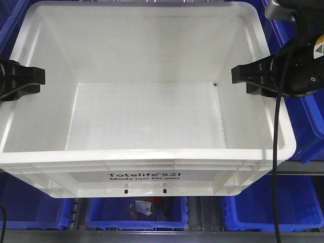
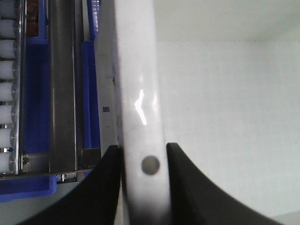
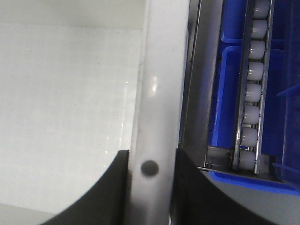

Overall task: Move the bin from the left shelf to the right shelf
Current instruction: 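Lift the tote off the shelf with both grippers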

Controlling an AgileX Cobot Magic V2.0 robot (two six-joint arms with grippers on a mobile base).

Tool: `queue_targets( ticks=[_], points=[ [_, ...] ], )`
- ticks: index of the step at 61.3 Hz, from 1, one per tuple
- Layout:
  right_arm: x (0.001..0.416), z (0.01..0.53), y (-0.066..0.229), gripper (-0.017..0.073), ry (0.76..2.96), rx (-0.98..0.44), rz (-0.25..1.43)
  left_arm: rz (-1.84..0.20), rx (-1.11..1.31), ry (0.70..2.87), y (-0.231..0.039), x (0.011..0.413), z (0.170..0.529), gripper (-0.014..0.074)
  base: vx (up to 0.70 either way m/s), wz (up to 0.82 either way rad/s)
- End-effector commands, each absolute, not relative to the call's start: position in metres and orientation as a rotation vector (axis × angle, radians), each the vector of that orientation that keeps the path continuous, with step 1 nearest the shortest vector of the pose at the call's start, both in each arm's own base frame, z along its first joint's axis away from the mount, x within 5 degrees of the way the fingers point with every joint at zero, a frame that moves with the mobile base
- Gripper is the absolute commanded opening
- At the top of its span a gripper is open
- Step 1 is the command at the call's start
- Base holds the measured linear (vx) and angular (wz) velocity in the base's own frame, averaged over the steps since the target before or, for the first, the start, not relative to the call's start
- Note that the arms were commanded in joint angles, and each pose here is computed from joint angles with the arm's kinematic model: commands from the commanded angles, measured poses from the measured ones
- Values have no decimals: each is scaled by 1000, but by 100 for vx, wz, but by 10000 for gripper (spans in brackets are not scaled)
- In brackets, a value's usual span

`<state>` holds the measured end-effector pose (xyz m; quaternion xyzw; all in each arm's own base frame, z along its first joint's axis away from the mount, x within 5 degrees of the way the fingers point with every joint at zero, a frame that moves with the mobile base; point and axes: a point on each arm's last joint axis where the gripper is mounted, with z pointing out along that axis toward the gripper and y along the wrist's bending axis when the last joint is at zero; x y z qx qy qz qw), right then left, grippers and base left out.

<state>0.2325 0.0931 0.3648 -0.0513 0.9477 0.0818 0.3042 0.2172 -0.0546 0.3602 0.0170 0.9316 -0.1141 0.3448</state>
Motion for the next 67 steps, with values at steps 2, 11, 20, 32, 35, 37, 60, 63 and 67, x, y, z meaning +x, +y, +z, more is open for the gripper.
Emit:
queue_targets(
  ticks=[2,11,20,32,35,37,60,63,67],
  points=[
    [234,392,86,1,2318,-174,181,-296,100,2220,-54,214,391,108,-5,0],
    [234,392,86,1,2318,-174,181,-296,100,2220,-54,214,391,108,-6,-2],
    [234,392,86,1,2318,-174,181,-296,100,2220,-54,214,391,108,-8,-10],
    [234,392,86,1,2318,-174,181,-296,100,2220,-54,214,391,108,-10,-17],
    [234,392,86,1,2321,-174,181,-296,100,2220,-54,214,391,108,-11,-18],
    [234,392,86,1,2321,-174,181,-296,100,2220,-54,214,391,108,-11,-16],
    [234,392,86,1,2320,-174,181,-296,100,2222,-54,213,391,108,-11,-11],
    [234,392,86,1,2320,-174,181,-296,100,2222,-54,213,391,108,-11,-8],
    [234,392,86,1,2320,-174,181,-296,100,2222,-54,213,391,108,-11,-9]
  ],
)
